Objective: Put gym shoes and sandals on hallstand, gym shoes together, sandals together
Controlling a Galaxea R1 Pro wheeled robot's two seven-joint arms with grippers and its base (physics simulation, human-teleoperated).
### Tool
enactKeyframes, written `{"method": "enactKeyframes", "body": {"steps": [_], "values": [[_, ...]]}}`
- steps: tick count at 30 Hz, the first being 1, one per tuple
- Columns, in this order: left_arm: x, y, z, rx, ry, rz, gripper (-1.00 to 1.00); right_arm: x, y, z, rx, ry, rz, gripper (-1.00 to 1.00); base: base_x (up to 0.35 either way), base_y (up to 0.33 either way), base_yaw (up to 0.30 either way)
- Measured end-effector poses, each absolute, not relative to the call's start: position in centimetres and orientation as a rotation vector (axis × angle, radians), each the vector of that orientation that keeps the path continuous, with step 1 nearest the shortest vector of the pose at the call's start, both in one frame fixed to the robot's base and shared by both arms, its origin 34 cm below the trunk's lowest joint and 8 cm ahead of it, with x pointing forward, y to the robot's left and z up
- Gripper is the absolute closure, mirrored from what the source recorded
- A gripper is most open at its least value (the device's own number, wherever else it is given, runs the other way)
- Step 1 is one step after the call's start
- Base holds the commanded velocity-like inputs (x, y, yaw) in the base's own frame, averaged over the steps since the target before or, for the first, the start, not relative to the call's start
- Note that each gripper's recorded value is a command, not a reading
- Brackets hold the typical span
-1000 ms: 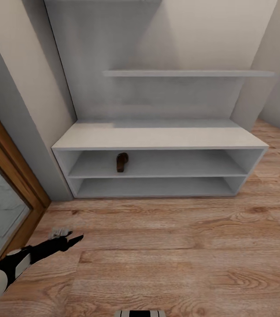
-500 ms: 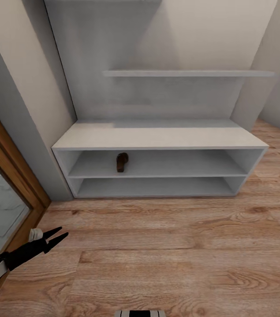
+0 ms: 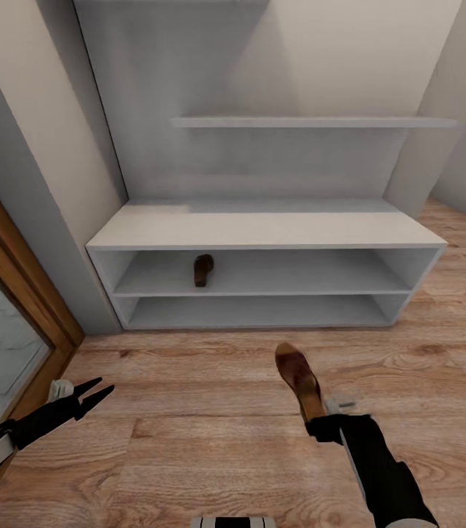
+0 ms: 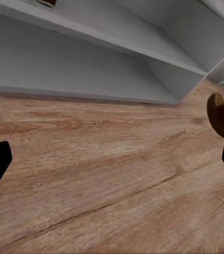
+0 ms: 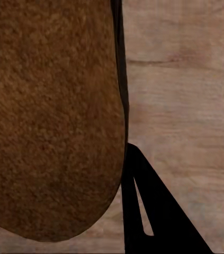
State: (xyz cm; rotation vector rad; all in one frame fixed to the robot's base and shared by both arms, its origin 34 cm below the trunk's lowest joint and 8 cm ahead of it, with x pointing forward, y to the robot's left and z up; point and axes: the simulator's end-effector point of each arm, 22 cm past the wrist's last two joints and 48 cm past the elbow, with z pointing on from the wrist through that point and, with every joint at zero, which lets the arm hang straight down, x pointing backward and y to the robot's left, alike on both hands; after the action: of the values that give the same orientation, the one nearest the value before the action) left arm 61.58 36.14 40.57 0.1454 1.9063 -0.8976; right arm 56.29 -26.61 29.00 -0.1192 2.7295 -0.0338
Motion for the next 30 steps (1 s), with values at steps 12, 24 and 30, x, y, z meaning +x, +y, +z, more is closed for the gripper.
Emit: {"method": "enactKeyframes", "body": {"steps": [12, 24, 30], "values": [[61.8, 35.2, 40.2, 0.136, 1.907, -0.903, -1.0, 57.3, -20.6, 27.7, -0.176, 2.843, 0.09, 1.0, 0.0, 0.0, 0.0], [61.9, 33.6, 40.0, 0.137, 1.896, -0.934, -1.0, 59.5, -18.0, 29.6, -0.055, 2.829, 0.265, 1.0, 0.0, 0.0, 0.0], [61.9, 32.8, 39.9, 0.137, 1.893, -0.948, -1.0, 59.6, -18.0, 29.7, -0.059, 2.824, 0.26, 1.0, 0.0, 0.0, 0.0]]}}
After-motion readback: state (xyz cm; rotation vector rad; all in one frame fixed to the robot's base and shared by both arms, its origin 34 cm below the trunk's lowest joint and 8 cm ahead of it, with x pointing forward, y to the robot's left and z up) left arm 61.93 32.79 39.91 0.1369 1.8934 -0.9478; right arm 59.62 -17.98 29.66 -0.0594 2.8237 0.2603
